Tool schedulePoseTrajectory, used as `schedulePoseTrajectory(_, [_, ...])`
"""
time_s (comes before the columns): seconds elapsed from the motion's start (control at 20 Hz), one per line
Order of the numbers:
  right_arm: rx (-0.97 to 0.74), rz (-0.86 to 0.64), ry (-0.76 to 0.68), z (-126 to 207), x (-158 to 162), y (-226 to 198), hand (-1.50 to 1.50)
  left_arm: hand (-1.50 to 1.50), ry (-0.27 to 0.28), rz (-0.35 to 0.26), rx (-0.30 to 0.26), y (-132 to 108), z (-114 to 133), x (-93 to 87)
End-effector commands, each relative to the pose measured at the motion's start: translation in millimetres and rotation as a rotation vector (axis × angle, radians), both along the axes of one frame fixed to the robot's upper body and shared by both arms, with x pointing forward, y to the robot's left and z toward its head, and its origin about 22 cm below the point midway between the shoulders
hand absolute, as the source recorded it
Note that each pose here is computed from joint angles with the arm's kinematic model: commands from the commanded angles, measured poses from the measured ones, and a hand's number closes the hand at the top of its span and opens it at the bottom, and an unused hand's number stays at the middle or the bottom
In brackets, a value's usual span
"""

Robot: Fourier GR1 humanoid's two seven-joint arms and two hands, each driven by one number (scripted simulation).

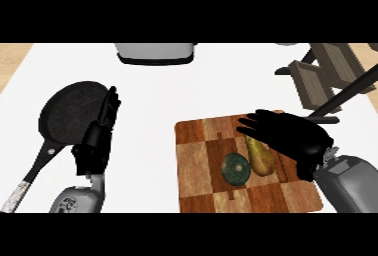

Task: Pick the pear from the cutting board and place it in the tiered basket

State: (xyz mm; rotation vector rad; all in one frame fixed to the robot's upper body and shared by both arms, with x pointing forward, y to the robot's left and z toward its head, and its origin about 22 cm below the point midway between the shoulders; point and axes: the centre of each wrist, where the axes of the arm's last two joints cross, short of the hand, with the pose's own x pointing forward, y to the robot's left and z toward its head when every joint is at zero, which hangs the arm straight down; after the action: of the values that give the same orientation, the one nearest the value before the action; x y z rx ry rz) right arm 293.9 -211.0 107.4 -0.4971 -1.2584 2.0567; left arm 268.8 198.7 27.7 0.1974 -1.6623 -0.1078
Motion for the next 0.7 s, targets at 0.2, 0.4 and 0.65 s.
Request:
schedulePoseTrajectory(0.2, [-0.012,-0.002,0.024,-29,2,0,-1.5,0.0,-0.004,-0.009,-0.004,16,20,-7.4])
schedulePoseTrajectory(0.4, [-0.024,0.004,0.038,-39,12,5,-1.5,0.0,-0.007,0.009,-0.006,21,12,13.3])
schedulePoseTrajectory(0.65, [-0.029,0.001,0.039,-51,8,23,-1.5,0.0,-0.006,0.003,-0.002,8,5,15.4])
